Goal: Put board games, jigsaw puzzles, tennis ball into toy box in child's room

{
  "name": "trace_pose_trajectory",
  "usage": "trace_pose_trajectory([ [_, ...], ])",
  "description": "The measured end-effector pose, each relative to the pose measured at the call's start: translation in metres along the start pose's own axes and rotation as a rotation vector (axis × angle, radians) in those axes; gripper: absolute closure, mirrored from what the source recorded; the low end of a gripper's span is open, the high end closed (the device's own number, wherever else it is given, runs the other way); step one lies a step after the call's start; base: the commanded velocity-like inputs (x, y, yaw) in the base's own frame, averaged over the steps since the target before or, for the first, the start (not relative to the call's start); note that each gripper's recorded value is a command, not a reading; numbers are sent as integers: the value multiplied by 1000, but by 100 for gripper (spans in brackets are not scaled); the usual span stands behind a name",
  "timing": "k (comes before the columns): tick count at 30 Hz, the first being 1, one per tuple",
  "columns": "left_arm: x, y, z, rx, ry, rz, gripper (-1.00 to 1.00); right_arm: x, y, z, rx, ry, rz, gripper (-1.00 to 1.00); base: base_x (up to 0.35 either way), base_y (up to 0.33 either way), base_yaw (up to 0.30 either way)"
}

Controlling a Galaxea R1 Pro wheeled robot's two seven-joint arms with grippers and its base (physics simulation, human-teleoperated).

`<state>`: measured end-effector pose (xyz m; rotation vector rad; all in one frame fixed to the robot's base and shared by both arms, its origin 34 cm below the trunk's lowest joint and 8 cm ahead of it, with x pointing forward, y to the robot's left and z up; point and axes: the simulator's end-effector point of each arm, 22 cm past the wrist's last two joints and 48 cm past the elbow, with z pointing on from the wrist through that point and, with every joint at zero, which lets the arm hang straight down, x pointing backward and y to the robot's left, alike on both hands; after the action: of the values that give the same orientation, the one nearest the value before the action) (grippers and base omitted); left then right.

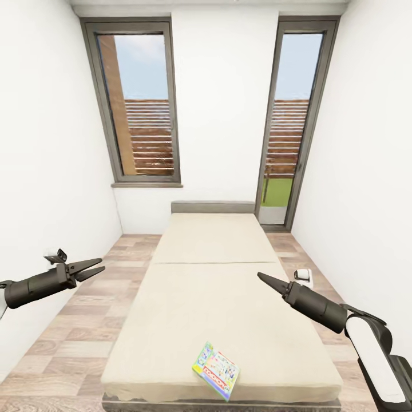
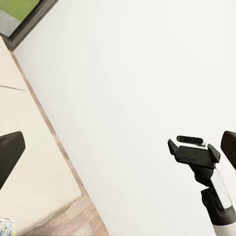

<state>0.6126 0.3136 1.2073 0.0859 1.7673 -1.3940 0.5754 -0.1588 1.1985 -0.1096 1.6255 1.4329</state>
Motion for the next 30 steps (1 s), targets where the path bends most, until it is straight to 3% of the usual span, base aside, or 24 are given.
trace_pose_trajectory([
  [14, 0, -3, 0, 4, 2, 8, -100, 0, -1, -1, 3, -1, 2, -100, -28, 2, 0],
  [30, 2, 3, 4, 4, 11, 6, -100, 9, -37, -4, 45, -4, 65, -100, 0, 0, 0],
])
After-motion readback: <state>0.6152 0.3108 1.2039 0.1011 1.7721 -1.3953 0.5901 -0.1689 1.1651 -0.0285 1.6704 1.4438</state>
